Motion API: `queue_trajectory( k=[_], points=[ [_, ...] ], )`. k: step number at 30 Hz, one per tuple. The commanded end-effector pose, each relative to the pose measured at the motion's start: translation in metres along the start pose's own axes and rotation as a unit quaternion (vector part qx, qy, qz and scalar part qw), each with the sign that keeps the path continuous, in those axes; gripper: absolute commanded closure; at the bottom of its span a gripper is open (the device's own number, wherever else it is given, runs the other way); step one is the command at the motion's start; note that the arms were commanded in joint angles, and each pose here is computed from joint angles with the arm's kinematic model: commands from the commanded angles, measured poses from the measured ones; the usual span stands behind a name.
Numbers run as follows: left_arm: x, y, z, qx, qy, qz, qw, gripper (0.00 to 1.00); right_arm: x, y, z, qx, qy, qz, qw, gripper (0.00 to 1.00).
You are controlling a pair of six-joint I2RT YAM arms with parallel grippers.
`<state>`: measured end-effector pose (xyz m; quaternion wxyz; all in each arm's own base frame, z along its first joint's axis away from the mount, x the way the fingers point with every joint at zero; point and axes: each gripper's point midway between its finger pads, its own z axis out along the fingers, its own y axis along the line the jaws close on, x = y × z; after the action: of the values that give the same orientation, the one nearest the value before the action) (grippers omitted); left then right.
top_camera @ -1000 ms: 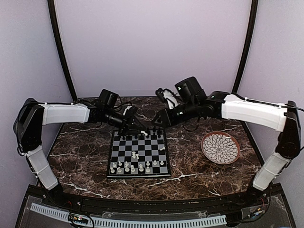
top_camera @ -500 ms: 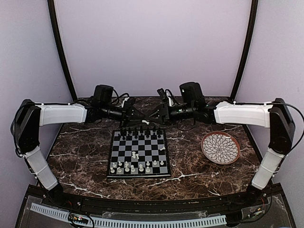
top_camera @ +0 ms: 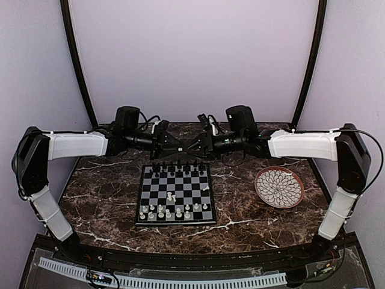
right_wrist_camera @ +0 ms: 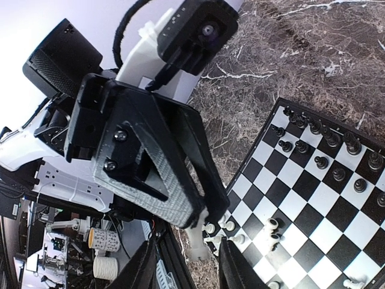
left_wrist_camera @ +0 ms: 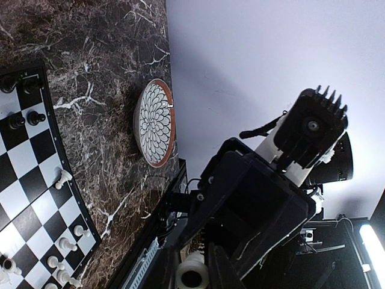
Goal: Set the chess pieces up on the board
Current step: Pass from the left arm to the right
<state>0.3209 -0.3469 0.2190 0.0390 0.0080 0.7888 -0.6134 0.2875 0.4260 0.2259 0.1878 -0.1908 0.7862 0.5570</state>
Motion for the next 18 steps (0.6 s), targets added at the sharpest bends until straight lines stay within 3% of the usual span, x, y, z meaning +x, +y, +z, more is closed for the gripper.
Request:
queue_trajectory(
  k=[1, 12, 18],
  points=[
    [-0.002, -0.025, -0.012, 0.024, -0.019, 0.03, 0.999, 0.9, 0.003, -0.004, 0.005, -0.001, 0.002, 0.004, 1.0, 0.64],
    [-0.001, -0.022, -0.01, 0.025, -0.013, 0.022, 0.999, 0.9, -0.002, 0.004, 0.003, -0.021, -0.01, -0.003, 1.0, 0.71],
    [-0.002, -0.021, -0.009, 0.025, -0.012, 0.02, 0.999, 0.9, -0.001, 0.005, 0.004, -0.029, -0.007, -0.004, 1.0, 0.8]
  ],
)
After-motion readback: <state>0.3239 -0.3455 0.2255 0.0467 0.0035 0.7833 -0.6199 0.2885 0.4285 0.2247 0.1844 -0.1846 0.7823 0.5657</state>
